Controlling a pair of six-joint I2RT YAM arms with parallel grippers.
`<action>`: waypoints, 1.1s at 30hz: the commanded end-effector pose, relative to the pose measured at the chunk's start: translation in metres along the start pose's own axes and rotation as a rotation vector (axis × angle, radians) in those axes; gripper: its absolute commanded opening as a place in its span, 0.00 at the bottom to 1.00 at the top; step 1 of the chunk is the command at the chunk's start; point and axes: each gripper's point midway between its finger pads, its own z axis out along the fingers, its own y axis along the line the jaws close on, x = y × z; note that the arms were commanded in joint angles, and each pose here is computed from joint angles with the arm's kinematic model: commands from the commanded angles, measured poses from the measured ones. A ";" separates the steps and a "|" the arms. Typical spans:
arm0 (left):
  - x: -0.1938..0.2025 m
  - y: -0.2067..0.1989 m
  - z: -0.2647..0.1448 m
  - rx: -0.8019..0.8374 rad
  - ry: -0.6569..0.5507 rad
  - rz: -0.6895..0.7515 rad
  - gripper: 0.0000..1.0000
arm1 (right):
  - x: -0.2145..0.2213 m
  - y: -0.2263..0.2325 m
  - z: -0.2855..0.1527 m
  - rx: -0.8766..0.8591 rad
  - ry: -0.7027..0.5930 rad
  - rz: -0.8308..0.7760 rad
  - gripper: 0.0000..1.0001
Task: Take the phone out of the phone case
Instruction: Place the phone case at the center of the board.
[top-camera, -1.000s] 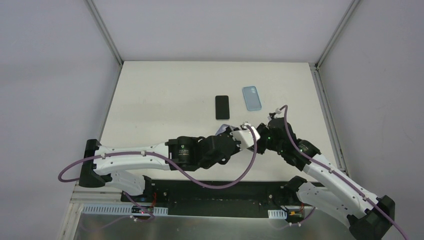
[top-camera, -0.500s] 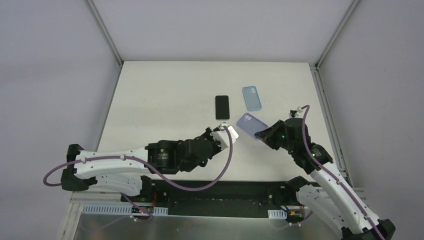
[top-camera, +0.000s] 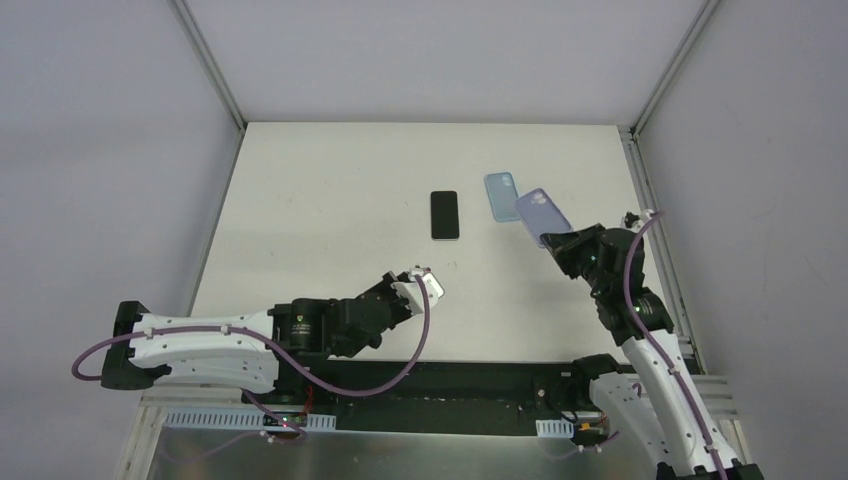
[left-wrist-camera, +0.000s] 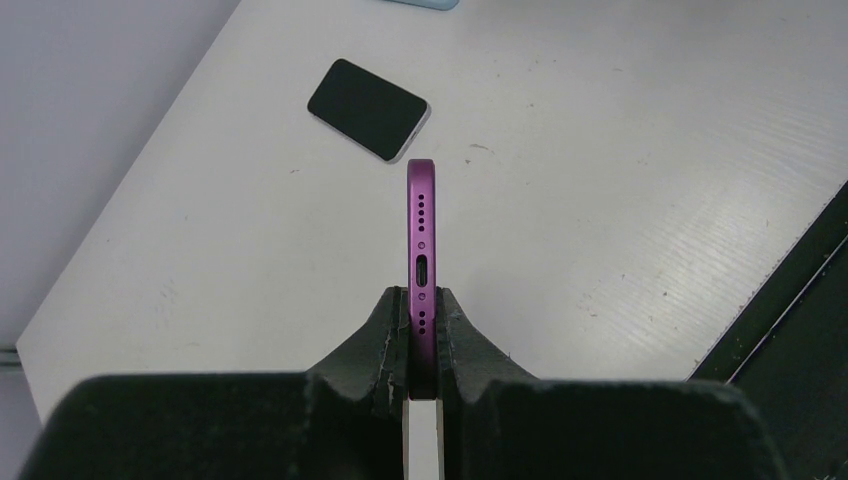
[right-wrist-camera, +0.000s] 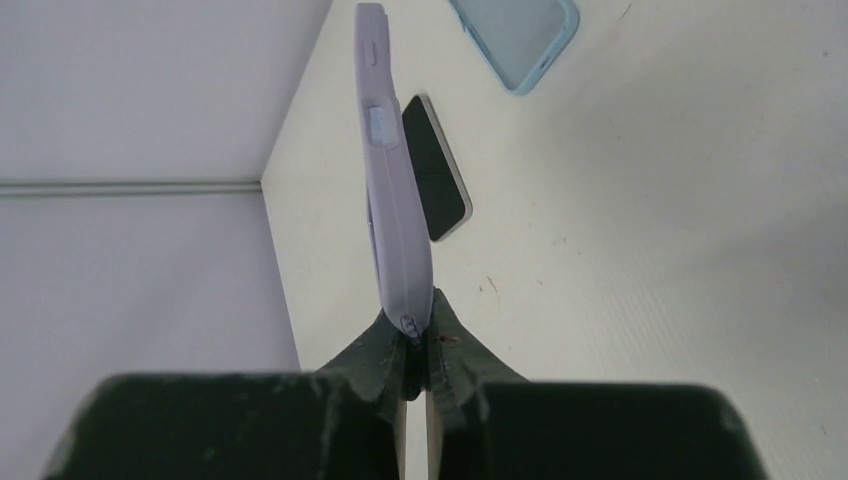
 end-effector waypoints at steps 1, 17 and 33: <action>-0.014 0.009 -0.001 -0.051 -0.070 -0.055 0.00 | -0.044 0.020 0.016 -0.075 -0.193 0.103 0.00; 0.001 -0.002 0.003 -0.034 -0.082 -0.115 0.00 | -0.083 -0.046 0.122 0.088 -0.246 0.317 0.00; 0.002 -0.003 0.003 -0.029 -0.087 -0.132 0.00 | -0.071 -0.075 0.211 0.245 -0.089 0.366 0.00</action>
